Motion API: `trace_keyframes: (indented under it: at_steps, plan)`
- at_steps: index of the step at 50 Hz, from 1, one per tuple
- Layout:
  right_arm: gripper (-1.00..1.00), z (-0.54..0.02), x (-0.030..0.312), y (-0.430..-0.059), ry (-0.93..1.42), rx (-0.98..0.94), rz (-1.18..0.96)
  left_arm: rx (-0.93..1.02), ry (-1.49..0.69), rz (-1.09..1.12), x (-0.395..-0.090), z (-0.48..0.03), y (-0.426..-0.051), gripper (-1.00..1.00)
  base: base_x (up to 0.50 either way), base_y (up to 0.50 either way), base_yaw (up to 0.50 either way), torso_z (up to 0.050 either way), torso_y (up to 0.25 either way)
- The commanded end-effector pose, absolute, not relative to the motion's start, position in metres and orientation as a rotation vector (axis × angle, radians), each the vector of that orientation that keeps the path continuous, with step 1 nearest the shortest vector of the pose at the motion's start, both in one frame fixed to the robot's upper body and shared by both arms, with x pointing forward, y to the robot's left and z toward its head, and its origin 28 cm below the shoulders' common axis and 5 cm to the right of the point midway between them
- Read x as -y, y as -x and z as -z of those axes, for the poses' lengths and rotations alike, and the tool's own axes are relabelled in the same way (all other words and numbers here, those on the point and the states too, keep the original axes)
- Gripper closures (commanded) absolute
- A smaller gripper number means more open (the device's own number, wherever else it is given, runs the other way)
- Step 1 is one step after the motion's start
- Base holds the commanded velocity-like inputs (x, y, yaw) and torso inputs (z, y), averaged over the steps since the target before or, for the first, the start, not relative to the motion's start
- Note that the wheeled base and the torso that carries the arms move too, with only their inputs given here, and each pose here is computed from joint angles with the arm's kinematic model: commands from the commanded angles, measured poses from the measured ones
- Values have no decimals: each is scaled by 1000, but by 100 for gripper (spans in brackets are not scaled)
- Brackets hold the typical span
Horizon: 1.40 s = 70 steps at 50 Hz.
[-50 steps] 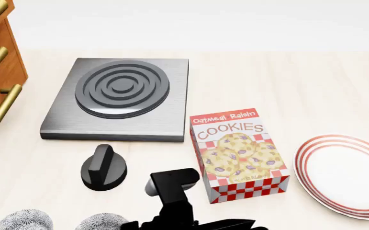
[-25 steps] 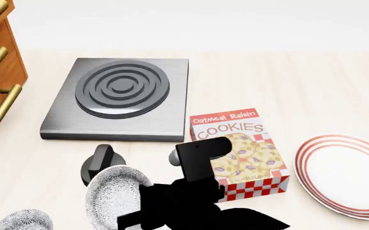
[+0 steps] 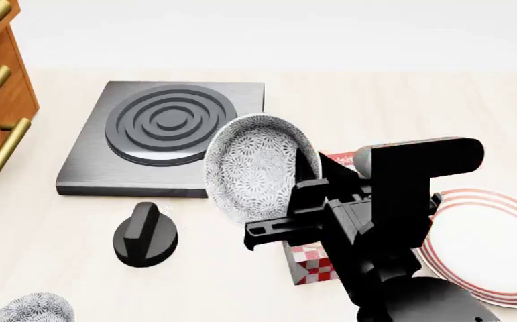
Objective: Pick the akita bowl from table center and place it on the plate.
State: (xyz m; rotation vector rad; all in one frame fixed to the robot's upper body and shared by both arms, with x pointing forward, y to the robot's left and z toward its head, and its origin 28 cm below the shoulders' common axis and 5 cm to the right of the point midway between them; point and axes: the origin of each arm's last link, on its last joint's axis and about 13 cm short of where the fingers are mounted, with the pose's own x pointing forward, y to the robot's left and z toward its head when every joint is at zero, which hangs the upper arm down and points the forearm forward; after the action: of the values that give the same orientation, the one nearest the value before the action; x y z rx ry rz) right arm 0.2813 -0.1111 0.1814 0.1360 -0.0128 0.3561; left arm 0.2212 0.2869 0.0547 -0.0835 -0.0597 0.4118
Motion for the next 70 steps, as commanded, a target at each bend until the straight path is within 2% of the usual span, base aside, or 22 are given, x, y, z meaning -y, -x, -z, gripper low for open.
trace_keyframes:
  at_steps: [1,10,15,24,38,53,68,70]
  plan:
    - [100,-209,140,-257,-69,252,-192,58,79,-407,-286,-54,-220,-100,0,0,0,0,0]
    - [100,-214,158,-248,-41,316,-51,56,76,-405,-285,-54,-219,-100,0,0,0,0,0]
    - [100,-212,173,-248,-58,262,107,54,75,-403,-285,-53,-219,-100,0,0,0,0,0]
    - [100,-212,191,-244,-180,196,197,51,73,-400,-284,-53,-219,-100,0,0,0,0,0]
    - [100,-208,207,-248,-366,50,198,49,76,-396,-284,-52,-219,-100,0,0,0,0,1]
    - [100,-198,217,-257,-454,-72,228,50,83,-402,-285,-50,-218,-100,0,0,0,0,0]
    - [100,-197,217,-257,-460,-73,230,50,82,-401,-284,-50,-218,-100,0,0,0,0,1]
    - [100,-204,224,-260,-592,-130,197,50,84,-403,-285,-50,-218,-100,0,0,0,0,0]
